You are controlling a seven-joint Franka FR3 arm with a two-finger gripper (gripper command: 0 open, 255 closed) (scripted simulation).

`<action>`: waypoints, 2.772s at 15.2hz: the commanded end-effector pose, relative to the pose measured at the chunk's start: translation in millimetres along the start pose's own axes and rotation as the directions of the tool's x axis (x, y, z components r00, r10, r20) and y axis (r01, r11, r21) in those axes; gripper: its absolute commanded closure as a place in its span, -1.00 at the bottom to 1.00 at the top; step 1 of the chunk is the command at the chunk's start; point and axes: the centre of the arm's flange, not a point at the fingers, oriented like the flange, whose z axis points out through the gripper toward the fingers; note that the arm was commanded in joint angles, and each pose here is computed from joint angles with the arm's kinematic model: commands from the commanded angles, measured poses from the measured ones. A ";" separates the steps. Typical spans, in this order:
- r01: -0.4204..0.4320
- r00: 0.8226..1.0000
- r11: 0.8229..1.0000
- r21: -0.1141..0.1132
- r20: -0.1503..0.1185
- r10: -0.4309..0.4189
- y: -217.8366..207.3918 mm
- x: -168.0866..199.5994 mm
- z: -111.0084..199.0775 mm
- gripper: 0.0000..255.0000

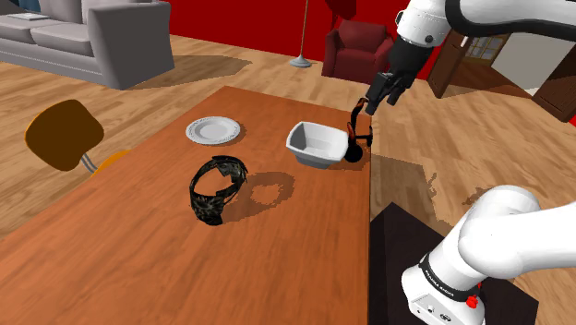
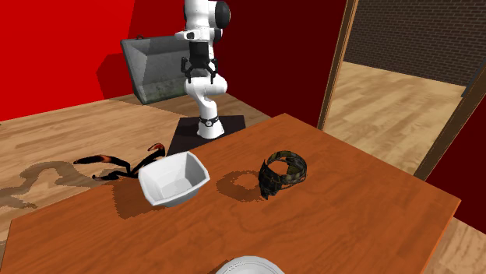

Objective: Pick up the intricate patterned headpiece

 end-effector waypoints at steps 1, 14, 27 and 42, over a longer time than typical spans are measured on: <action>0.000 1.000 1.000 0.000 0.000 0.000 0.0 0.0 0.0 -1.00; -0.027 0.999 0.996 -0.081 0.044 0.030 -126.8 100.3 88.3 -1.00; -0.049 0.994 0.986 -0.162 0.086 0.064 -243.0 199.6 190.8 -1.00; -0.059 0.991 0.978 -0.202 0.106 0.082 -297.5 241.7 285.6 -1.00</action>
